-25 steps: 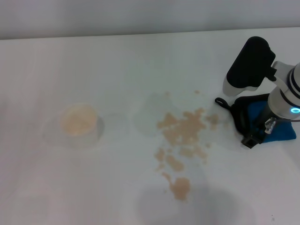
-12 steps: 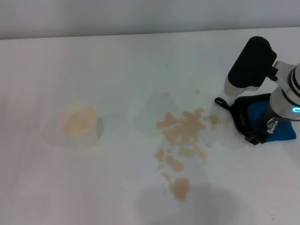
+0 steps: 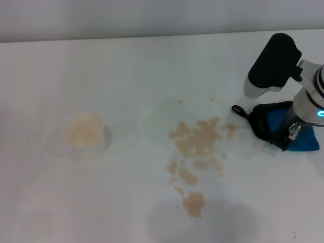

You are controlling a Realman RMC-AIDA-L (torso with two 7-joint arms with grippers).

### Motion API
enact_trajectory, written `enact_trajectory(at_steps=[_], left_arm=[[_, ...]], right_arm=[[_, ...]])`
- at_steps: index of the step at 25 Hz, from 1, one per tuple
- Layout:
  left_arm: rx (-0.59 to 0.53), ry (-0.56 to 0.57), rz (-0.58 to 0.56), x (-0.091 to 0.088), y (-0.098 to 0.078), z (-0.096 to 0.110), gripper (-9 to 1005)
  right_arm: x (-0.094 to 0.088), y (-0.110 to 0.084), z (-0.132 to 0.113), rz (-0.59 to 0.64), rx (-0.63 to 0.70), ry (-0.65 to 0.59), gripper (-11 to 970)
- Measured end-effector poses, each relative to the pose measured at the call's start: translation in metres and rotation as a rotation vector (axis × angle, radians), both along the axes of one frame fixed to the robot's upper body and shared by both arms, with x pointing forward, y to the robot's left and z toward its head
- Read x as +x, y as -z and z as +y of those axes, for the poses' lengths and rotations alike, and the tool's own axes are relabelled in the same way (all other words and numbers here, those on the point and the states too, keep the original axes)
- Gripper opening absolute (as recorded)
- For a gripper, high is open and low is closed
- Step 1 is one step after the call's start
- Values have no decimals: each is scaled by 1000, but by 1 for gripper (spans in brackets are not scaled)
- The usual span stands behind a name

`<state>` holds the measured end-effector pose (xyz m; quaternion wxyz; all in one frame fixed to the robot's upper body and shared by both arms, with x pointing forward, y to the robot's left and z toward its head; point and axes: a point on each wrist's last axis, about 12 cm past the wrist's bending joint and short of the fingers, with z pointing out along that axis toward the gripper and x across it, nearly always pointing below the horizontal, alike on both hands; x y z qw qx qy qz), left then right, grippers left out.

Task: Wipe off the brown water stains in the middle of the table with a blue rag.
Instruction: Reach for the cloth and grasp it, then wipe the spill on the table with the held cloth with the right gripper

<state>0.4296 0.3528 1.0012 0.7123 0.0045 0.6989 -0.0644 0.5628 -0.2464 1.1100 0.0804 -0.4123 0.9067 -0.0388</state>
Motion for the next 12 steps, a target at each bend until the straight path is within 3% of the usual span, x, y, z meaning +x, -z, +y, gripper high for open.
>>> enact_trajectory(at_steps=[3,8,12], left_arm=[[0,0,0,0,0,0,876],[-1,2,-1,1,0,0,877],[-2,3,-2,1,-1,0,877]], right_arm=[[1,0,0,4,1,0,138],[2,2,10,34,43,-9,67],[4,3,20,50,69,-31,67]])
